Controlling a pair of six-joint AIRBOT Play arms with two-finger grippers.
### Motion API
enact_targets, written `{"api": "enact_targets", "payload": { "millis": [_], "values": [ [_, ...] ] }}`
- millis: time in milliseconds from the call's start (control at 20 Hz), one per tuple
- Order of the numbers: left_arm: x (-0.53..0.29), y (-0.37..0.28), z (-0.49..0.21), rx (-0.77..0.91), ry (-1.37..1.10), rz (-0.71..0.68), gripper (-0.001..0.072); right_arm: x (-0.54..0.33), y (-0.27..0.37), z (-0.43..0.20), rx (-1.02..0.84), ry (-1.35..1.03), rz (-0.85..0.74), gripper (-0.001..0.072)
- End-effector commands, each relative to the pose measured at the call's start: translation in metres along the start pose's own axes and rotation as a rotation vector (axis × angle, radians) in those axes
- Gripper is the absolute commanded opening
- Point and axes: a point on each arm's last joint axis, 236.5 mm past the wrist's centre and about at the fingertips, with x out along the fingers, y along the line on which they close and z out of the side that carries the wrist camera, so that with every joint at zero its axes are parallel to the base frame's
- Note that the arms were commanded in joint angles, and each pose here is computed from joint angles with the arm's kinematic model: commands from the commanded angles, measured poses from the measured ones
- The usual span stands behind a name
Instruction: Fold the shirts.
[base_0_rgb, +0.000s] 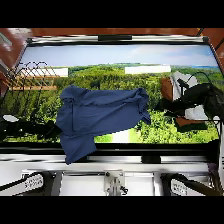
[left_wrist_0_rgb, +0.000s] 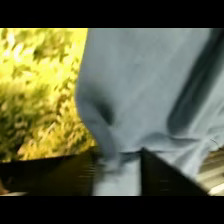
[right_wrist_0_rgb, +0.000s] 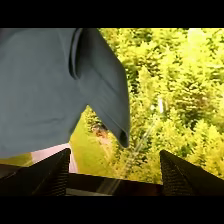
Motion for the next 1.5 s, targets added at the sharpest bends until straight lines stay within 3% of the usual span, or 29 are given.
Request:
{"api": "enact_targets", "payload": {
  "millis": [0,200,550,600,650,800,850,950,1050,1250,1350,1450],
  "values": [
    [0.008,-0.005,0.0,0.028,0.005,0.007,0.0043,0.021,-0.01,-0.009,-0.077,0.07,-0.076,0.0668],
    [0.003,-0.007,0.003,0.036,-0.011,0.006,0.0037,0.039,-0.011,-0.023,-0.221,0.137,-0.199,0.0668],
    [0.0,-0.01,0.003,0.046,-0.021,0.005,0.0037,0.075,0.001,-0.028,-0.236,0.173,-0.203,0.0662],
    [0.0,-0.01,0.002,0.046,-0.017,0.004,0.0037,0.077,0.0,-0.025,-0.224,0.163,-0.207,0.0632],
    [0.0,-0.01,0.002,0.046,-0.017,0.004,0.0037,0.078,0.0,-0.025,-0.213,0.159,-0.208,0.0555],
    [-0.001,-0.01,0.003,0.046,-0.019,0.004,0.0037,0.085,0.0,-0.036,-0.177,0.214,-0.196,0.0548],
    [-0.001,-0.01,0.003,0.046,-0.019,0.004,0.0037,0.085,-0.004,-0.04,-0.17,0.237,-0.208,0.0501],
    [-0.002,-0.011,0.005,0.05,-0.024,0.004,0.0037,0.085,-0.007,-0.041,-0.167,0.241,-0.221,0.0112],
    [-0.01,-0.019,0.012,0.097,-0.035,-0.003,0.0035,0.081,0.002,-0.033,-0.176,0.209,-0.198,0.0081],
    [-0.105,-0.086,0.068,0.315,-0.295,-0.007,0.0033,0.003,0.09,0.018,-0.318,-0.058,0.015,0.0081],
    [-0.222,-0.156,0.105,0.488,-0.695,0.019,0.0034,-0.107,0.152,0.059,-0.461,-0.412,0.093,0.0081],
    [-0.378,-0.244,0.086,0.651,-1.18,0.005,0.0035,-0.261,0.207,0.073,-0.546,-0.875,0.168,0.0081]
  ]
}}
